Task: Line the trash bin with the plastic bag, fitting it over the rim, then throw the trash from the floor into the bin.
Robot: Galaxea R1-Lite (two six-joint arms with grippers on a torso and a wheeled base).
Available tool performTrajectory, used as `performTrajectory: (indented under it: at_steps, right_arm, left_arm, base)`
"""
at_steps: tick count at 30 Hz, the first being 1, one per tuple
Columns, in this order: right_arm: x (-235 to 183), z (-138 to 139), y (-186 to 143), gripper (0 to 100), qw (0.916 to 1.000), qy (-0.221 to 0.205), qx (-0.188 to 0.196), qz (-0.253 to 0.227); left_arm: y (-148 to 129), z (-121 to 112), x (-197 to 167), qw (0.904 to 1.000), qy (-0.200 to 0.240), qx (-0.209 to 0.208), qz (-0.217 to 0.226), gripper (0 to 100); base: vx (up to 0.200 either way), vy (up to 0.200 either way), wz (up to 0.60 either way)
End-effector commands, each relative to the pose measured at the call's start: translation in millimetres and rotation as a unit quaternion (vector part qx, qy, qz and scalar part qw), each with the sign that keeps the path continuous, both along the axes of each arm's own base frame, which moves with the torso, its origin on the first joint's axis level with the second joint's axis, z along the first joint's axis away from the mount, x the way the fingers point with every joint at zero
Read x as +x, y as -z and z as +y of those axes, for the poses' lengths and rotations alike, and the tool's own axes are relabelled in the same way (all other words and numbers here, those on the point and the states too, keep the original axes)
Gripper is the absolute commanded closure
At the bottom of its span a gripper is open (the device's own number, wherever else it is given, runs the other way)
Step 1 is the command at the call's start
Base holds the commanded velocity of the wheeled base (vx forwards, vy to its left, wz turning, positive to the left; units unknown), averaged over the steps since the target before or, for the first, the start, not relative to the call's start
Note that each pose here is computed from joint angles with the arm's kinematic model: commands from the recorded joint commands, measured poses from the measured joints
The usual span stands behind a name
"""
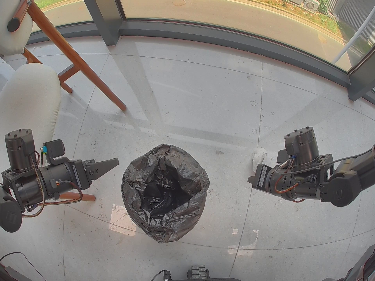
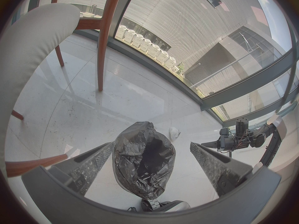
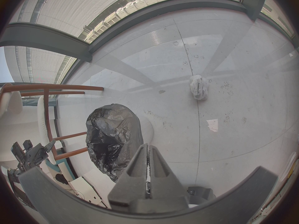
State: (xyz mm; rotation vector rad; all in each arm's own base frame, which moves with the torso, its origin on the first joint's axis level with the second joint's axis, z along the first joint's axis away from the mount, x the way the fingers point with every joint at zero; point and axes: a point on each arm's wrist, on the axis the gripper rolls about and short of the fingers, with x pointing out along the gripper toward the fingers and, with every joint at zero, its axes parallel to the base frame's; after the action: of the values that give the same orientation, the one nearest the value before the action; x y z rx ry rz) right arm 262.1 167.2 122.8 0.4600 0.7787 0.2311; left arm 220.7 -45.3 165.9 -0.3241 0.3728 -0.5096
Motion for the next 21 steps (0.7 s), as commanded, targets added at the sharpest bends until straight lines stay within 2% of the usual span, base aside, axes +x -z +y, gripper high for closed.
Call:
performTrajectory:
  at_steps: [1,9,15,21]
  right_arm:
    - [2,1,-2,100,1.0000,0.000,0.003,-0.005]
    - [19,12,-1,100,0.9999,-0.004,0.010,-0.010]
    - [42,10,9,100,0.9998,0.016,0.000,-0.008]
    - [63,1,19,100,0.9992,0.038,-0.010,-0.005]
  left_arm:
    - [0,0,0,1.0000,0.000,0.001,0.000,0]
    - [-4,0,2,0.9999,0.000,0.001,-0.016,0]
    - [-8,2,4,0.9989,-0.007,-0.003,-0.046,0]
    - [-12,2,6,0.9983,-0.006,-0.009,-0.058,0]
  base:
    - [-0.200,0.000,0.00]
    - [-0.200,0.000,0.00]
    - [0.000,0.000,0.00]
    - [0.000,0.000,0.00]
